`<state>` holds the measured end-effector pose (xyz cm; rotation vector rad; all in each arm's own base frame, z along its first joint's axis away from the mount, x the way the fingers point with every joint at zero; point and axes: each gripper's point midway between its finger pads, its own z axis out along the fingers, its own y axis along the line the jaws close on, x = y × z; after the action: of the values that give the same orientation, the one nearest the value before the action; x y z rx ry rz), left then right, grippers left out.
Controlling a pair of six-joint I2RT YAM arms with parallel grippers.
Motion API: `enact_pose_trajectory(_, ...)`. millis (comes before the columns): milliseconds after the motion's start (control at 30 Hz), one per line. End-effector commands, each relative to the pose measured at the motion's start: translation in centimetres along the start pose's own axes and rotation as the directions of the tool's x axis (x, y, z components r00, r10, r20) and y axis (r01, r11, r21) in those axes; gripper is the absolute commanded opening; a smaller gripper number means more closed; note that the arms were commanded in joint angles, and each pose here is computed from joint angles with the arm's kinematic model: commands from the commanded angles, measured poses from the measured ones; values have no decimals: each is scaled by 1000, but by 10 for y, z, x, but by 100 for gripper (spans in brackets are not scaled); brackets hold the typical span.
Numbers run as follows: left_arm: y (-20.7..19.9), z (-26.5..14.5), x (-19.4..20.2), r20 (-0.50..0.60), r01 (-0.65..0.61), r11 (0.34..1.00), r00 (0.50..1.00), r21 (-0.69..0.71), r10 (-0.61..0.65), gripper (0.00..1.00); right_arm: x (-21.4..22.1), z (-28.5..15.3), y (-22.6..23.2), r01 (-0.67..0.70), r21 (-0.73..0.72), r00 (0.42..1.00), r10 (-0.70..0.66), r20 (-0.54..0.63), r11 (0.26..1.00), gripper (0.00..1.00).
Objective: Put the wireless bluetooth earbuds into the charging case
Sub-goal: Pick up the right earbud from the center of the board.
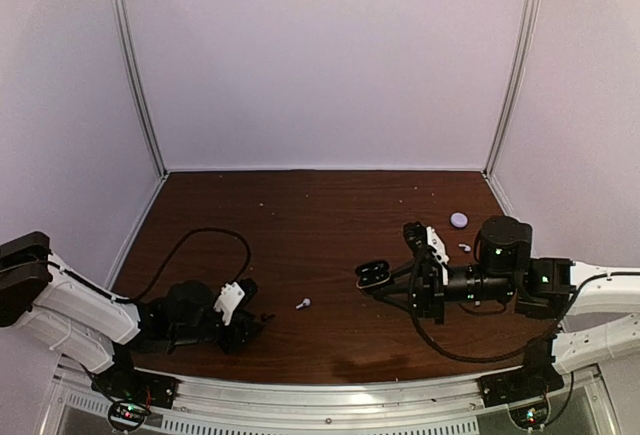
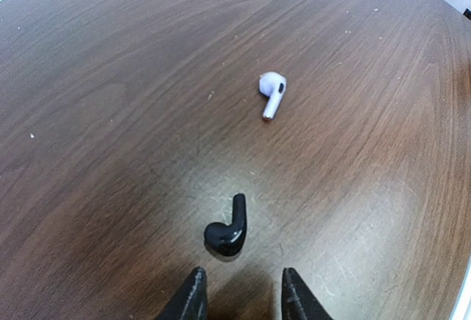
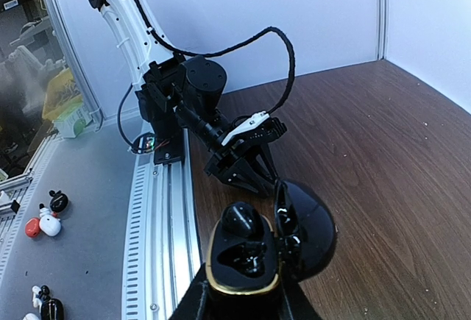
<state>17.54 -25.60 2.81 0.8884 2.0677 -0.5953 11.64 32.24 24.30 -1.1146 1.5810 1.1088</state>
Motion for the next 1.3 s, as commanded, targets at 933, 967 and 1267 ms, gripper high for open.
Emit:
enact_pose_trajectory(933,4,37,-3,30,-121,993,992,-2,121,38,-26,-12,6,37,0,998,-37,58,999,0)
enact_pose_trajectory(967,4,37,-1,27,-123,992,992,3,123,37,-26,-12,5,37,1,998,-37,58,999,0)
enact_pose_trajectory(1267,11,44,1,8,-108,994,994,-30,109,29,-25,-11,5,37,0,998,-37,59,999,0)
